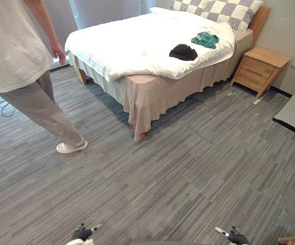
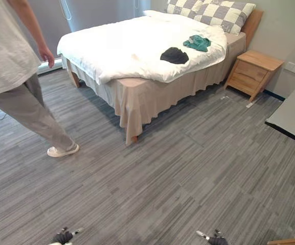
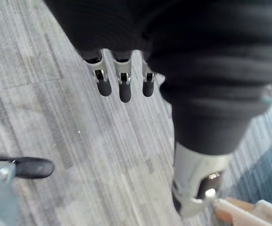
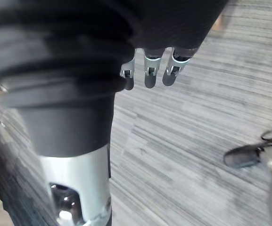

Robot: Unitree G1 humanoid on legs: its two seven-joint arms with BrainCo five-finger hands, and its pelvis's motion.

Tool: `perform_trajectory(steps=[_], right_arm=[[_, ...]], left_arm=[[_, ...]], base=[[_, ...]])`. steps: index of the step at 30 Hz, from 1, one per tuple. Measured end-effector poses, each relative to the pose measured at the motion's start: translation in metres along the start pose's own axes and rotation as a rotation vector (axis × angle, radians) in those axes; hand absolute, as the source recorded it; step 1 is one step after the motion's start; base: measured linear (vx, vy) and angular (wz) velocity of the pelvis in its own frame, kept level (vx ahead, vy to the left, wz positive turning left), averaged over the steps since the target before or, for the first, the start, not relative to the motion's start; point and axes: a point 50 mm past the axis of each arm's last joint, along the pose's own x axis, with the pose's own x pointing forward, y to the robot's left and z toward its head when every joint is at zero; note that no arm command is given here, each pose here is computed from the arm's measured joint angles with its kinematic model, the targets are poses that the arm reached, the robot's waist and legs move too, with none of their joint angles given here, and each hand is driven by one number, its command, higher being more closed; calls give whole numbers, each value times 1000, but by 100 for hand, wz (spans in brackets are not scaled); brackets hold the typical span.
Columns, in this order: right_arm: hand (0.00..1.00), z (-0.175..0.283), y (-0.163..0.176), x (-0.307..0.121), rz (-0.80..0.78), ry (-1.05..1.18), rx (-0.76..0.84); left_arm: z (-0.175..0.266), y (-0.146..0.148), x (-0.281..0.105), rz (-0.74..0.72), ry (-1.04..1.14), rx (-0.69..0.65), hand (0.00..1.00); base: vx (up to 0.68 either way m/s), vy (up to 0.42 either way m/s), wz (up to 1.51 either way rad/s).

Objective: Tidy the bed and pick cloth on bed and put in laundry

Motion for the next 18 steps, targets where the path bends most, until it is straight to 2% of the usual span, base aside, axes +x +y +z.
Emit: perform_trajectory(steps=[18], right_arm=[[0, 19, 8, 5, 58, -51, -15]], left_arm=[[8, -3, 2, -6, -34, -57, 0]], base=[[27, -22, 2]])
